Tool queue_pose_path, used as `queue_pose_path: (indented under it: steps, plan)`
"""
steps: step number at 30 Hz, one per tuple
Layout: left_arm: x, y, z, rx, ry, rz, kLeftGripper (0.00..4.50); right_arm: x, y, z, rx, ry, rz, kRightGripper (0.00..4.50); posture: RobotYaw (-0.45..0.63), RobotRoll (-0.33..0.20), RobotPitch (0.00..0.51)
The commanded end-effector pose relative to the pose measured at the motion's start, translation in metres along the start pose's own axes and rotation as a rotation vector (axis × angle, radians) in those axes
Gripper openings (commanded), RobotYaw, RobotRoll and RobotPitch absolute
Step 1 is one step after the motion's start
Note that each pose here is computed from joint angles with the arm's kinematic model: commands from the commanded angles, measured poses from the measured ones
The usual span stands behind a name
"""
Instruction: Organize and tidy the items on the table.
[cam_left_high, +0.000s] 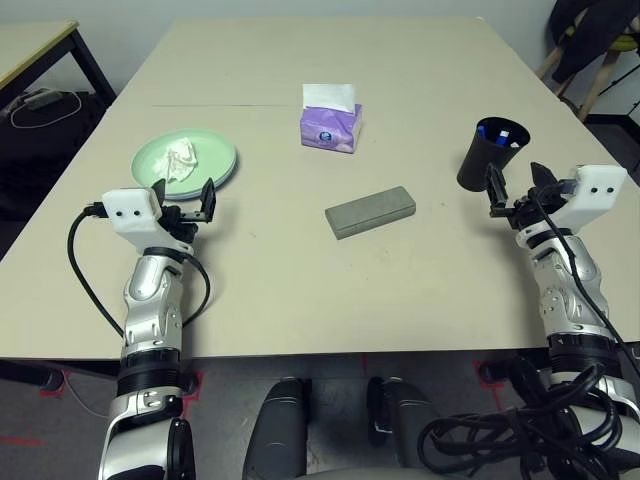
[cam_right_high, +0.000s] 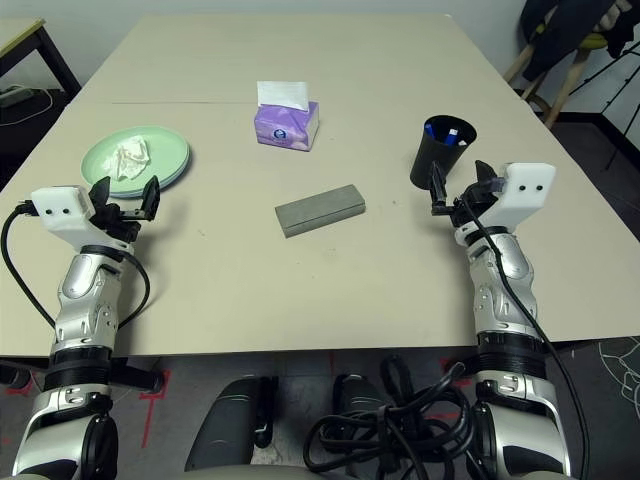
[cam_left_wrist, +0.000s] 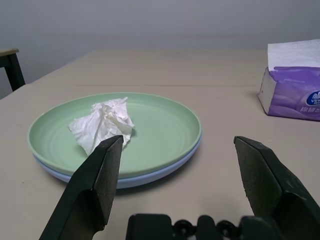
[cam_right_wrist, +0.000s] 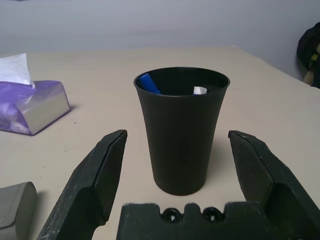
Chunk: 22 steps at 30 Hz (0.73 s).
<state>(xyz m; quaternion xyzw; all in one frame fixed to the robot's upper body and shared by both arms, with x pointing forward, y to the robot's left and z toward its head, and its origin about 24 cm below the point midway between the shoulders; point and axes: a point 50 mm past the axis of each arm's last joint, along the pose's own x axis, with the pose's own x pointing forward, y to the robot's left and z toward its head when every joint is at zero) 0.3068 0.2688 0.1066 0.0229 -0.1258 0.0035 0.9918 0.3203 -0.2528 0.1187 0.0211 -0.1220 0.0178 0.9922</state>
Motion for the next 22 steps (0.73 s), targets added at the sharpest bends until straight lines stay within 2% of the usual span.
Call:
queue_pose_path:
  steps: [1,16,22]
  plan:
    - [0.0007,-0.0005,-0.0019,0.000,0.019,-0.029,4.50,-0.0032,-0.0001,-0.0051,-0.004,0.030,0.009,4.47,0.06,0.000,0.095]
    - [0.0010,0.0048,-0.0006,0.013,0.040,-0.005,4.50,0.0015,0.0051,-0.0069,-0.004,0.034,0.036,4.47,0.07,0.000,0.095]
    - [0.0050,-0.0004,-0.0003,-0.006,0.032,0.022,4.50,0.0042,-0.0001,-0.0036,-0.007,0.023,-0.001,4.47,0.09,0.000,0.095]
